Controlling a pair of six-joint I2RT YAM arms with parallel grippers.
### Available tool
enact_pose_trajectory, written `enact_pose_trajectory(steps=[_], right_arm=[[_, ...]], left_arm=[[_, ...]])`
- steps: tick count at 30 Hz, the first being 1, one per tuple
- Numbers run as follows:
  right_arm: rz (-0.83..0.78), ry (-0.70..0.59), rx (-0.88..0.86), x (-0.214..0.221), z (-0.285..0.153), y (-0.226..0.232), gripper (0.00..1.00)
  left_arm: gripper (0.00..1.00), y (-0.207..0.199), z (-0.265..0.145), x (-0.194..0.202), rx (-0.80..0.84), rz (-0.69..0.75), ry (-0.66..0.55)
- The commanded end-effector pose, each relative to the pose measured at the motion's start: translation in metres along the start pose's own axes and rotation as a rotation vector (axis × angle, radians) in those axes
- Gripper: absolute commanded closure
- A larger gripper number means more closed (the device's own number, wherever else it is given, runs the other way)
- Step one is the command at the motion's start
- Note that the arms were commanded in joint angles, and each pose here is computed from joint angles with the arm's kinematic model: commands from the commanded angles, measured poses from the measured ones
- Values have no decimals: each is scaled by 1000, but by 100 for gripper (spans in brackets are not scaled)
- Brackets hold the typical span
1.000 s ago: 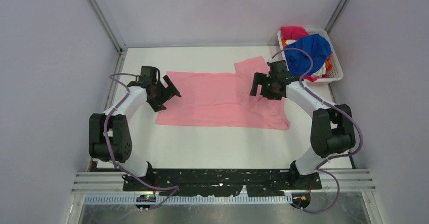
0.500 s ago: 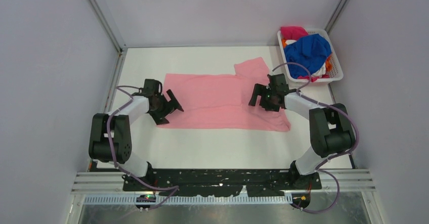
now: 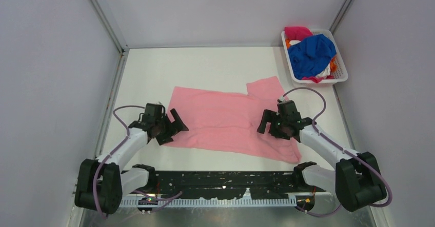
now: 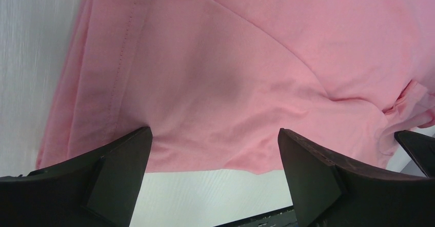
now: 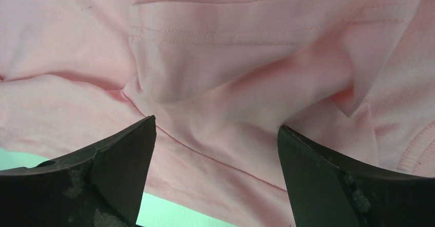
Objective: Fold and stack the t-shirts
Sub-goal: Fold the flattened tshirt in 1/3 of the way
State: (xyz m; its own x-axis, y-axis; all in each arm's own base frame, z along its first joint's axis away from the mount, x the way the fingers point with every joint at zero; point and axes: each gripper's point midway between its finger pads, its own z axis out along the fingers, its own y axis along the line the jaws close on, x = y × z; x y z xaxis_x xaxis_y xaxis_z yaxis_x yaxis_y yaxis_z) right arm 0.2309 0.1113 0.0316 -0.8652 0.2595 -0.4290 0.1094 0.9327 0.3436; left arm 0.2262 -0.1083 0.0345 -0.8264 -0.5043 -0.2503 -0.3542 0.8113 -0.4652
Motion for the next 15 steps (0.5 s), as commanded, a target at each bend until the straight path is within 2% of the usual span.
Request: enact_pose_trajectory(steps=[1, 15], right_arm=[[57, 105, 120, 45, -13, -31, 5], [-13, -56, 149, -1, -14, -29, 5]], left_arm=[[0, 65, -10, 67, -205, -66, 142], [0, 66, -25, 102, -59, -133, 119]])
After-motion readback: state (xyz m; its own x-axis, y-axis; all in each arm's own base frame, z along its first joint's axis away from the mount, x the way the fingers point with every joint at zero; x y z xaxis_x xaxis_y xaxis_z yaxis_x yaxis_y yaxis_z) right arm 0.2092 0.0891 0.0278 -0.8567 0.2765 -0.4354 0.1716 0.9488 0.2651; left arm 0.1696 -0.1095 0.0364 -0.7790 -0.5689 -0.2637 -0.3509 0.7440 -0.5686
